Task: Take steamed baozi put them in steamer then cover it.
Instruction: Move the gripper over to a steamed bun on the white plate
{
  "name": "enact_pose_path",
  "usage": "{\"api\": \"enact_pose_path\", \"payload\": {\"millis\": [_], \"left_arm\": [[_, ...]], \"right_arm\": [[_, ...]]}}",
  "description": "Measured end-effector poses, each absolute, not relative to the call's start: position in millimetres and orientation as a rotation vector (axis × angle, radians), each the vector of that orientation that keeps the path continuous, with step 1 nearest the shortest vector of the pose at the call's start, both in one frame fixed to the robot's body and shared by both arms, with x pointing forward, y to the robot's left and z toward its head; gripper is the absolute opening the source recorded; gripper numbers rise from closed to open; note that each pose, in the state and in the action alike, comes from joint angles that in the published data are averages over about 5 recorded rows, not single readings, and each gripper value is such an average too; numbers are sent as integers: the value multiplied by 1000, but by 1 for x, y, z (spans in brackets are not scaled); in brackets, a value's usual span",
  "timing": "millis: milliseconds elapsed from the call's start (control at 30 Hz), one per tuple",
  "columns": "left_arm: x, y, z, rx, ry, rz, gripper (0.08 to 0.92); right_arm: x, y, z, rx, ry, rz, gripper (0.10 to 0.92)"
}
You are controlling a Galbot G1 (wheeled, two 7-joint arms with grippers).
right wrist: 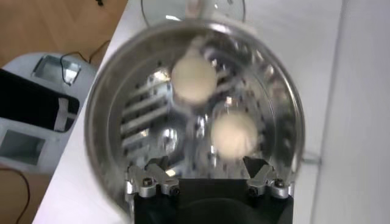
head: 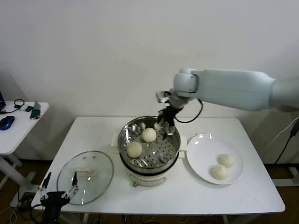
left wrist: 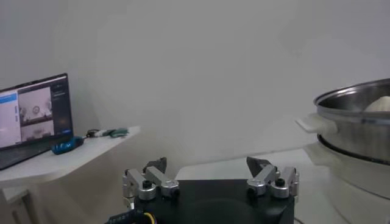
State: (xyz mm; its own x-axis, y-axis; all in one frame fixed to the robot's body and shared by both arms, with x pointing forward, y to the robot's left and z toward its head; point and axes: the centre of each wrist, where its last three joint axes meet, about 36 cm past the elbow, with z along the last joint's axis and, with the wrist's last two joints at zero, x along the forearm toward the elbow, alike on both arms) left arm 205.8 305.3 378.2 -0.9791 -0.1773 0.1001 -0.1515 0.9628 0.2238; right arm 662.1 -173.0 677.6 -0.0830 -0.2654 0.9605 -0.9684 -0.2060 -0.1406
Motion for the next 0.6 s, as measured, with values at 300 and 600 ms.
{"api": "enact_pose_path", "payload": {"millis": [300,600], "left_arm": [[207,303,379,257,-2986,-336,823],[203,299,378,266,-2973,-347,823]], "right_arm": [[644,-284,650,1408,-1378,1311,823],[618,-350,578,1334,-1282,1285,823]]}}
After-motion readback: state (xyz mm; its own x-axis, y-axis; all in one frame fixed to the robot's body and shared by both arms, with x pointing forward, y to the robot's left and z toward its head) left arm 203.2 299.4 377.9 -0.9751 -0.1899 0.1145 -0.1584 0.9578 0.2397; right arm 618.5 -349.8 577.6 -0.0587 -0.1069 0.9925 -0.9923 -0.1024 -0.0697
